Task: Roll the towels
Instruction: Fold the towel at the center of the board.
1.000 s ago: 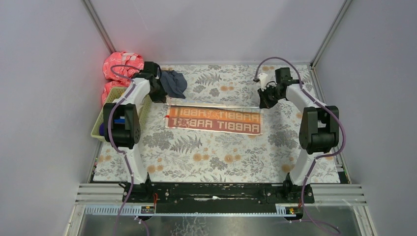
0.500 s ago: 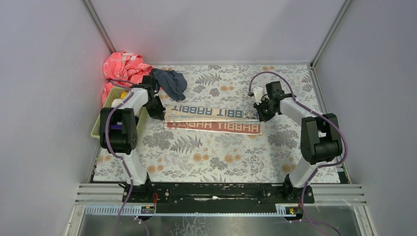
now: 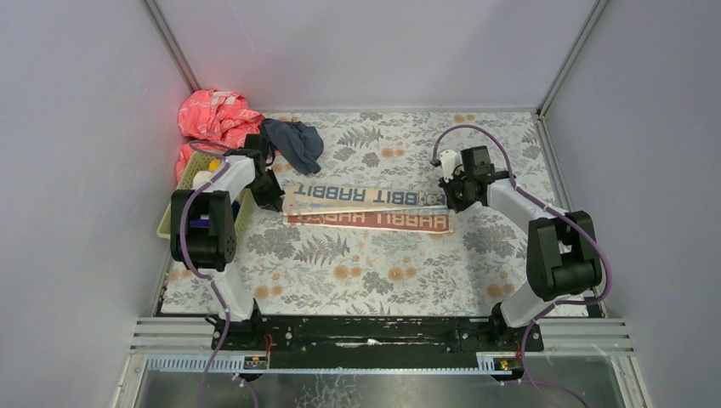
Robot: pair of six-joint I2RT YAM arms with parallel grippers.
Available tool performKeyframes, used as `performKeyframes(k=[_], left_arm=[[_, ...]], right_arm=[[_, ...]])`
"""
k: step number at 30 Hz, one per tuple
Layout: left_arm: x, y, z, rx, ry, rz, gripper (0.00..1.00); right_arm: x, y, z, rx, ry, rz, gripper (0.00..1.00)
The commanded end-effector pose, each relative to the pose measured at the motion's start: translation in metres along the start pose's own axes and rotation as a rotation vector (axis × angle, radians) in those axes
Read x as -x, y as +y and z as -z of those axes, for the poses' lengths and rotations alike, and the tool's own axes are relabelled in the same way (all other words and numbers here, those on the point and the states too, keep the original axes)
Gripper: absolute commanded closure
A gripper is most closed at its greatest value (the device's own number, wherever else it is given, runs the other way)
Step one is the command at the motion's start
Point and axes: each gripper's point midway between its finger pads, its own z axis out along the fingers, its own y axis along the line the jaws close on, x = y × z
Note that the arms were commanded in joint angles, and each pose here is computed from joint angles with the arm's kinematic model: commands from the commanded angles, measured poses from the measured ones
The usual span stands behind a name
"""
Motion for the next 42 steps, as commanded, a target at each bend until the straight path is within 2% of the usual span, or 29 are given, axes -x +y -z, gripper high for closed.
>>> performKeyframes(k=[1,13,17,19,22,28,31,34,40,42], left_arm=[[-0.001,0.014,0.004,0.058,-0.010,-0.003,1.00],[-0.035,0.027,-0.012,0.093,0.064,-0.001,1.00],[-0.039,0.026,-0.012,0.089,0.065,-0.005,0.99],[-0.042,0.027,-0.013,0.091,0.066,-0.008,0.98],[-0.044,0.028,-0.012,0.095,0.064,-0.012,0.97],[-0.045,0.029,-0.008,0.099,0.052,-0.014,0.94],[-0.046,0.029,-0.009,0.104,0.050,-0.024,0.93],[-0.048,0.030,-0.008,0.112,0.047,-0.023,0.87],[-0.045,0.026,0.007,0.102,0.001,-0.020,0.71],[-0.042,0.029,0.017,0.114,-0.035,-0.012,0.61]], right_arm=[[-0.001,-0.002,0.007,-0.050,-0.012,-0.027,1.00],[-0.027,0.014,0.002,-0.056,0.088,-0.052,0.95],[-0.029,0.014,0.007,-0.074,0.088,-0.078,0.91],[-0.028,0.014,0.011,-0.084,0.086,-0.089,0.85],[-0.020,0.018,0.020,-0.068,0.058,-0.108,0.72],[0.013,0.027,0.054,-0.043,-0.095,-0.146,0.63],[0.028,0.040,0.066,0.022,-0.165,-0.178,0.60],[0.032,0.041,0.069,0.010,-0.188,-0.261,0.52],[0.025,0.049,0.052,0.041,-0.132,-0.429,0.47],[0.023,0.052,0.046,0.055,-0.121,-0.470,0.46]])
